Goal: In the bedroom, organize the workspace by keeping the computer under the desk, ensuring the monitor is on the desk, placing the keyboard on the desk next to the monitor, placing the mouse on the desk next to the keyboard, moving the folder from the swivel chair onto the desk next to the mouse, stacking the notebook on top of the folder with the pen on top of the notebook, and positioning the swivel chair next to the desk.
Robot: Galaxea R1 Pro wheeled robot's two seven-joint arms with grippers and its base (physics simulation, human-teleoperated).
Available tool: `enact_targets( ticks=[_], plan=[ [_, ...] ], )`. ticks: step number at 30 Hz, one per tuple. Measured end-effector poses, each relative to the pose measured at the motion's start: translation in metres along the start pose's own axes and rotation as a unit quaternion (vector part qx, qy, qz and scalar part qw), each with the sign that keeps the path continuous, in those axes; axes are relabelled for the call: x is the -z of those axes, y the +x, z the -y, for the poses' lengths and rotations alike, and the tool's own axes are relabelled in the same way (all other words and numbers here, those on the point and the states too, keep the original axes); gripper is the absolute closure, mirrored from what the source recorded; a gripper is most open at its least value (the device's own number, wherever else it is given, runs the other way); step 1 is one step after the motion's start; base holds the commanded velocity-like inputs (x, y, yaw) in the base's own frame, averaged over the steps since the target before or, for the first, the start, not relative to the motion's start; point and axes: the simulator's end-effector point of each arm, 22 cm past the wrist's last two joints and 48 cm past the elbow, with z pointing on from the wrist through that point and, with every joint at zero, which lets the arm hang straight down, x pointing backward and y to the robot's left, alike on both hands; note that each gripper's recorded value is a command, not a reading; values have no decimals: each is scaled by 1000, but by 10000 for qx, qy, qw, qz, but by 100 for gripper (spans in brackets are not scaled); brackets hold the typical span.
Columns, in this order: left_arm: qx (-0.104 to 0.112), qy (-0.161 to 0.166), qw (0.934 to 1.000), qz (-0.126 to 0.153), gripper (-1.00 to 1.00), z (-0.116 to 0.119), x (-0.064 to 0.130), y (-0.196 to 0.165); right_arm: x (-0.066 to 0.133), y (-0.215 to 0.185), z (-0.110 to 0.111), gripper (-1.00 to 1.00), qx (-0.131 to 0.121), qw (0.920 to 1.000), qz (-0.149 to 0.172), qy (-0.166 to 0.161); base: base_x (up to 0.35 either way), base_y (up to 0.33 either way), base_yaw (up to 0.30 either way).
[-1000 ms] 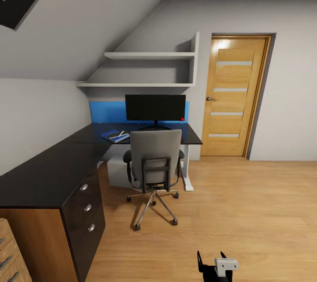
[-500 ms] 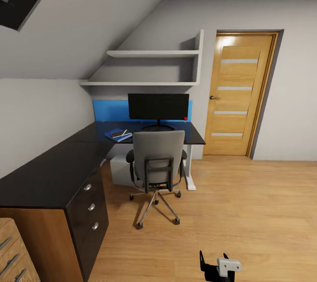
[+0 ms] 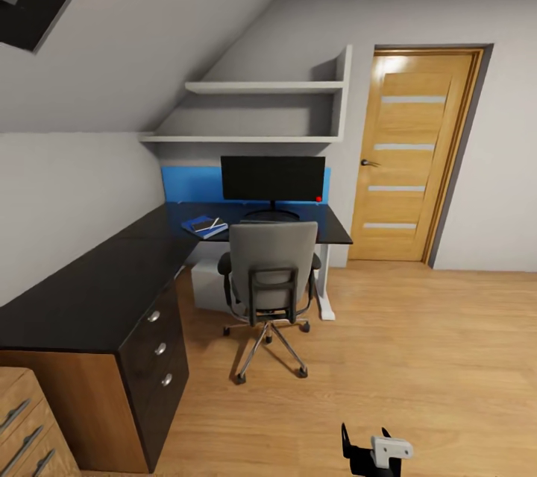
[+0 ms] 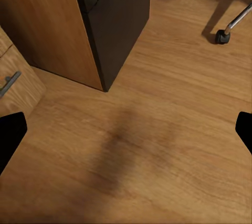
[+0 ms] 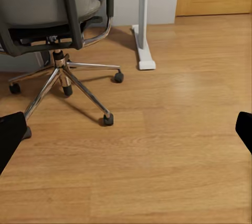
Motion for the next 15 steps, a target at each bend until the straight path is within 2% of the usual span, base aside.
enact_targets(
  ticks=[5, 8, 9, 11, 13, 15],
  plan=[
    [-3, -5, 10000, -8, -100, -1, 5, -6, 2, -7, -2, -100, 38, 10000, 4, -48, 0, 0, 13],
    [-1, -8, 10000, -1, -100, -1, 8, -10, 7, -4, 1, -100, 60, 9999, -107, -33, 0, 0, 2],
    [-7, -23, 10000, 9, -100, -3, 8, -12, 28, 27, 4, -100, 91, 9987, -506, -21, 0, 0, 0],
    [-29, -47, 10000, 22, -100, -8, 8, -16, 44, 46, 5, -100, 112, 9968, -785, -21, 0, 0, 0],
    [-98, -103, 9999, 57, -100, -21, 6, -22, 64, 73, 7, -100, 141, 9922, -1236, -15, 0, 0, 0],
    [-136, -109, 9998, 63, -100, -25, 7, -24, 71, 81, 8, -100, 157, 9896, -1429, -15, 0, 0, 0]
  ],
)
